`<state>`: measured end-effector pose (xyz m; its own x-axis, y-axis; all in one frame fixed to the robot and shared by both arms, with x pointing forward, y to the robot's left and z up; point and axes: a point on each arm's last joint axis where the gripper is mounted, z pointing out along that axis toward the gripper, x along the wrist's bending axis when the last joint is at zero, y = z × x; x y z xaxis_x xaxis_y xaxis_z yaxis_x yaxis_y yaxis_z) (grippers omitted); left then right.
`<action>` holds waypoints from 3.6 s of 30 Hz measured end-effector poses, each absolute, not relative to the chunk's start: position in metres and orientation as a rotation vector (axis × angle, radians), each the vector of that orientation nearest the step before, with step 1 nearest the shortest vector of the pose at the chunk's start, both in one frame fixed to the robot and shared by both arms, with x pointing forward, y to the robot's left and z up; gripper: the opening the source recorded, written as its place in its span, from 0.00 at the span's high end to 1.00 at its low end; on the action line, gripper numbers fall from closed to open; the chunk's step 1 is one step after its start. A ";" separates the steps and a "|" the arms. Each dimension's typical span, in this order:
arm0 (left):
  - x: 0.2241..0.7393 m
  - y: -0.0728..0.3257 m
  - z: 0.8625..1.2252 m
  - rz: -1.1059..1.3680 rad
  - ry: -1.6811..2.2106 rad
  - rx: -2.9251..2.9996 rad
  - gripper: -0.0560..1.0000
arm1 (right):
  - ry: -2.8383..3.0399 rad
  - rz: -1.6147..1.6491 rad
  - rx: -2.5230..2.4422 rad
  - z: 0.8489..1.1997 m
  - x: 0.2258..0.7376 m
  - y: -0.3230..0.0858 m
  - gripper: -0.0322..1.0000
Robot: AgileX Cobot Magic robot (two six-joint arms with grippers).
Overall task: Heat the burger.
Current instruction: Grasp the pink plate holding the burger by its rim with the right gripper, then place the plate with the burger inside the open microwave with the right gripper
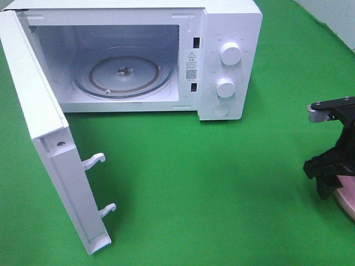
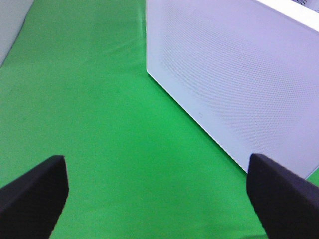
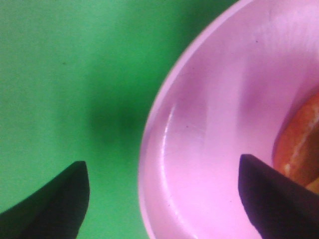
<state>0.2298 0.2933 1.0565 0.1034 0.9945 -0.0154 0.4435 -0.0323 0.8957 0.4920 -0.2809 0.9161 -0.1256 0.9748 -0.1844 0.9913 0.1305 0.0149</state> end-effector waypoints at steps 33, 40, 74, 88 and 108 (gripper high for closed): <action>0.230 0.293 1.056 0.882 1.450 1.593 0.11 | 2.294 -0.210 2.035 0.882 0.497 -0.279 0.37; 0.230 0.293 1.056 0.882 1.450 1.593 0.11 | 2.307 -0.227 2.000 0.882 0.497 -0.281 0.72; 0.230 0.293 1.056 0.882 1.450 1.593 0.11 | 2.215 -0.420 1.884 0.887 0.490 -0.258 0.95; 0.230 0.293 1.056 0.882 1.450 1.593 0.11 | 2.189 -0.475 1.756 0.898 0.482 -0.240 0.95; 0.230 0.293 1.056 0.882 1.450 1.593 0.11 | 2.128 -0.392 1.723 0.937 0.454 -0.249 0.95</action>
